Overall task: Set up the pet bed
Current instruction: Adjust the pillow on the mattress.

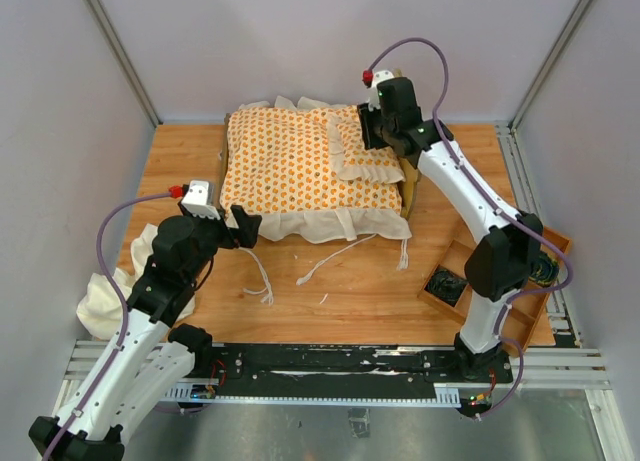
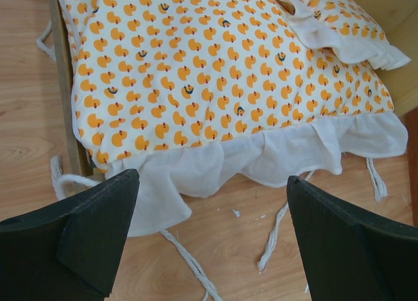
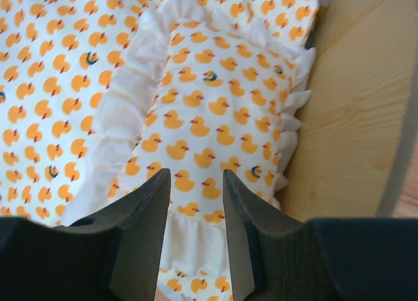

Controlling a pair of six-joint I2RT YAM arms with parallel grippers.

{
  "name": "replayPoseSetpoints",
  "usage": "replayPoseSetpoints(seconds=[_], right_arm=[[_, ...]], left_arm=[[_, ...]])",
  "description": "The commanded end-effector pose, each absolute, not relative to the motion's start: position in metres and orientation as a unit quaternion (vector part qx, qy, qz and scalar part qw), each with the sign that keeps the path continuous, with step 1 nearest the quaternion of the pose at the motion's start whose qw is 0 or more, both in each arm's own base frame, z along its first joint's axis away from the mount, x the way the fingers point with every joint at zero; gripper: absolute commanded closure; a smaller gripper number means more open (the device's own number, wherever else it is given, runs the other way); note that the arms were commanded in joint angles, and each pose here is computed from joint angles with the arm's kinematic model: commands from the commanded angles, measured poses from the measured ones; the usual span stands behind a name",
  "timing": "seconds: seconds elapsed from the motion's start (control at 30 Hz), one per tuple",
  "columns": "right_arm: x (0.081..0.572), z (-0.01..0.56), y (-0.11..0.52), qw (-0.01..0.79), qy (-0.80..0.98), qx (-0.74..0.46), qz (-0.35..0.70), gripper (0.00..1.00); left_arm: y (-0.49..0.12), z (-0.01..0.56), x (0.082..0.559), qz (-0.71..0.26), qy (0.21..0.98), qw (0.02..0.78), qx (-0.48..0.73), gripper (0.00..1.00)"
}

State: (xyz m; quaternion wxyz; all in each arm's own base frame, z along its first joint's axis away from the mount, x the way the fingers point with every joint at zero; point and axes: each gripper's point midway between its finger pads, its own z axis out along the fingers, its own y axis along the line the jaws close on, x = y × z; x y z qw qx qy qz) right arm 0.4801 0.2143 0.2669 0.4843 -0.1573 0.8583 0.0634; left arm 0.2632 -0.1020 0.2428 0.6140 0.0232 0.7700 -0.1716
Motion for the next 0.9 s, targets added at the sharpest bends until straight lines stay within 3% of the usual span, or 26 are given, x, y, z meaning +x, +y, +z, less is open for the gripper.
replayPoseSetpoints(seconds=[0.0, 0.3, 0.57, 0.87], right_arm=[[0.452, 0.227, 0.243, 0.439, 0.875, -0.172, 0.115, 0.62], [0.454, 0.175, 0.252, 0.406, 0.892, -0.172, 0.101, 0.65], [0.45, 0.189, 0.245, 0.42, 0.887, -0.171, 0.094, 0.65], [0.407, 0.247, 0.236, 0.444, 0.867, -0.182, 0.137, 0.44]], left_arm=[[-0.105, 0.245, 0.264, -0.178, 0.764, 0.619, 0.028, 0.01], [-0.106, 0.244, 0.264, -0.179, 0.765, 0.618, 0.03, 0.01], [-0.104, 0.241, 0.265, -0.174, 0.77, 0.614, 0.02, 0.01], [-0.086, 0.253, 0.272, -0.174, 0.765, 0.613, -0.096, 0.01]])
